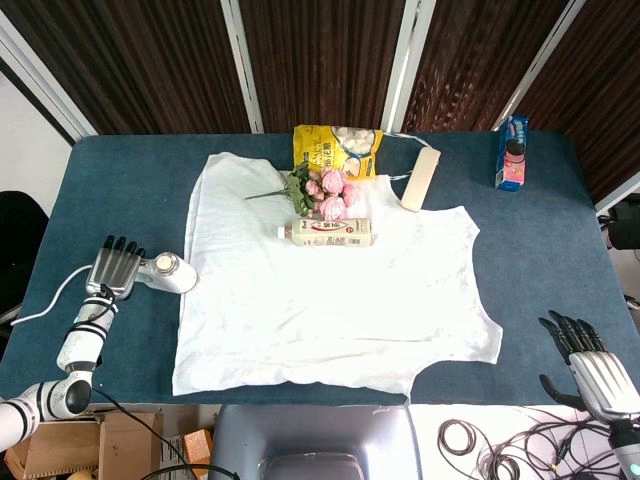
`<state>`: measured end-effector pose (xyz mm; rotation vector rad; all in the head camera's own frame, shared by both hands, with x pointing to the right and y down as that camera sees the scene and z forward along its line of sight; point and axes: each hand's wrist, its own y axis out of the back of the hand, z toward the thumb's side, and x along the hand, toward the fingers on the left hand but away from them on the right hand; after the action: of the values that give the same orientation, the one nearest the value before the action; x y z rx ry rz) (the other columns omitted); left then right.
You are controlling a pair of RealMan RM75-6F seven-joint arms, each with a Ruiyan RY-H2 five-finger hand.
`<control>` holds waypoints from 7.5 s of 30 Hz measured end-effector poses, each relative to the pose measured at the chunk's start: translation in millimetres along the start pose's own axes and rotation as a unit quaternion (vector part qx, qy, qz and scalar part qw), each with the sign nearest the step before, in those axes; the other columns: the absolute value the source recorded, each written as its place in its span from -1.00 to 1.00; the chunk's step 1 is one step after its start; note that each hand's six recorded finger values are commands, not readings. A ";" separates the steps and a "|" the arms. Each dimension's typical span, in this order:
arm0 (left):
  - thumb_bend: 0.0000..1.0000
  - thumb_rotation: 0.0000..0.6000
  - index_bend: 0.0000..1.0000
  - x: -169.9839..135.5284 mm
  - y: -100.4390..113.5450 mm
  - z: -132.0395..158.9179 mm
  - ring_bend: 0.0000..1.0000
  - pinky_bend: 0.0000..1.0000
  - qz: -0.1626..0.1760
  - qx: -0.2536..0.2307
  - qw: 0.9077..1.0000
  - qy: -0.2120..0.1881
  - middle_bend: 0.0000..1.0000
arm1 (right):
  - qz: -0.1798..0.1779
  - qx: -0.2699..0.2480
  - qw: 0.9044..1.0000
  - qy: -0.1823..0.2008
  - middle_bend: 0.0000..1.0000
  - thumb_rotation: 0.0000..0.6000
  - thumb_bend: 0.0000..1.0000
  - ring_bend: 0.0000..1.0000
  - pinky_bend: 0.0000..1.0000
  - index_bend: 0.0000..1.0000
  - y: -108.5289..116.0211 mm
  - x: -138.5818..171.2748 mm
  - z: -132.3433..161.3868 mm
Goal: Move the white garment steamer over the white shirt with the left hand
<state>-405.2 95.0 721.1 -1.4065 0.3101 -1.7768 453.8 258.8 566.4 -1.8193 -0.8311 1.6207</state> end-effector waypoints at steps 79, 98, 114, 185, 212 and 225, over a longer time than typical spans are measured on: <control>0.14 1.00 0.41 -7.7 64.9 119.4 1.00 1.00 0.105 -0.292 0.935 -0.173 0.96 | 0.001 -0.008 1.000 -0.004 -1.00 1.00 -0.38 -1.00 -1.00 -1.00 3.5 5.6 -6.3; 0.14 1.00 0.42 -10.8 60.2 189.7 1.00 1.00 0.074 -0.217 0.965 -0.126 0.96 | -0.004 -0.013 1.000 0.004 -1.00 1.00 -0.38 -1.00 -1.00 -1.00 6.6 11.2 -6.7; 0.15 1.00 0.42 42.2 49.5 128.6 1.00 1.00 0.083 -0.173 0.981 0.016 0.96 | -0.006 -0.015 1.000 0.004 -1.00 1.00 -0.38 -1.00 -1.00 -1.00 8.2 12.5 -7.7; 0.16 1.00 0.42 56.0 56.1 98.2 1.00 1.00 0.112 -0.239 0.962 0.063 0.96 | -0.007 -0.015 1.000 0.003 -1.00 1.00 -0.38 -1.00 -1.00 -1.00 8.6 13.4 -8.3; 0.13 1.00 0.42 -14.2 28.4 64.1 1.00 1.00 0.175 -0.265 0.938 -0.137 0.91 | 0.002 -0.003 1.000 0.003 -1.00 1.00 -0.38 -1.00 -1.00 -1.00 0.7 9.4 -3.5; 0.00 1.00 0.42 0.8 -4.3 58.5 0.79 0.74 0.175 -0.185 0.944 -0.208 0.67 | 0.009 0.002 1.000 -0.006 -1.00 1.00 -0.38 -1.00 -1.00 -1.00 -3.5 3.7 -3.8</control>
<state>-354.9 114.1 744.5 -1.8161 0.6447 -1.1336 457.6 263.9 567.1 -1.8207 -0.8170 1.6449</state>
